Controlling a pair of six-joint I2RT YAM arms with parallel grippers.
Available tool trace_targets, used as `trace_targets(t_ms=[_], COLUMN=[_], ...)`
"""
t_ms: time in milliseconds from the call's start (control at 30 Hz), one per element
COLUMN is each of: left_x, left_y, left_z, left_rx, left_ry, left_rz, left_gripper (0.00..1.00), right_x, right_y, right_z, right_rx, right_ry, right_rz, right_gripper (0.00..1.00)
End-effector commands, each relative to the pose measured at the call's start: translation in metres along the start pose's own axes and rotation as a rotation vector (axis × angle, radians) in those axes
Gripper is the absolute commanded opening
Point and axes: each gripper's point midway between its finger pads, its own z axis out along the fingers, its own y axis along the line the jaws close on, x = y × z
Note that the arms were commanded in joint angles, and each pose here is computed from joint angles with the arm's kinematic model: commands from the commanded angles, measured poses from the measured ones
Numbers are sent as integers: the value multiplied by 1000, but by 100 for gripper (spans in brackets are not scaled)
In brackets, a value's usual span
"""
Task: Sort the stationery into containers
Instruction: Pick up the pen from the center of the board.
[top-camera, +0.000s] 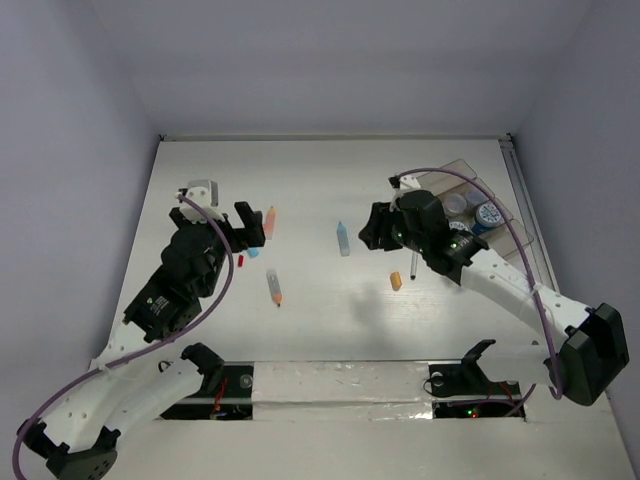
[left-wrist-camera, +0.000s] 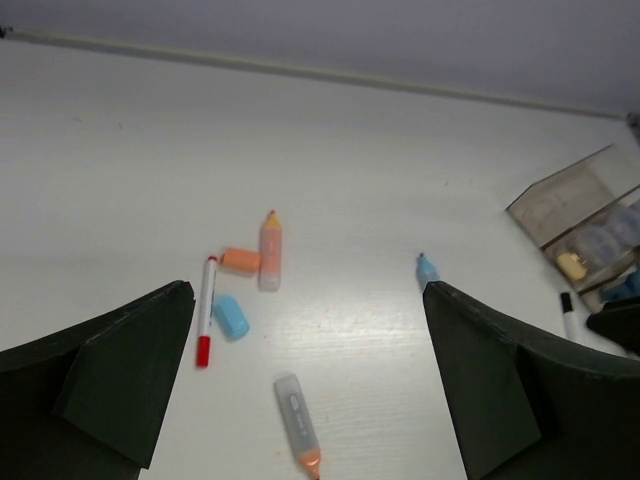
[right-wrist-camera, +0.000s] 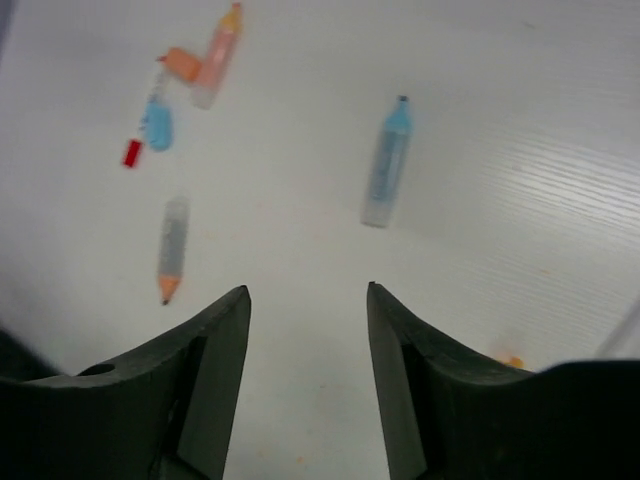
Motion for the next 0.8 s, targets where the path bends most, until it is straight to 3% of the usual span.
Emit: trace_targets(t_ms=[0,100,333,767], left_x=[21,25,38,39], left_y=[11,9,-8,-30], left_z=[3,1,0,-4], left_rx=[-30,4,113,240], left_ry=[30,29,46,56], left_rz=[57,65,69,66], left_gripper=[99,99,99,99], right_x=[10,31,71,97], right_y=[-69,-106,-162,-197], right_z=[-15,-22,-12,3], right_rx=[357,541,714,799], right_ry=[-29,-11,83,143], right_rz=[10,30,153,234], right_gripper=[52,46,44,42])
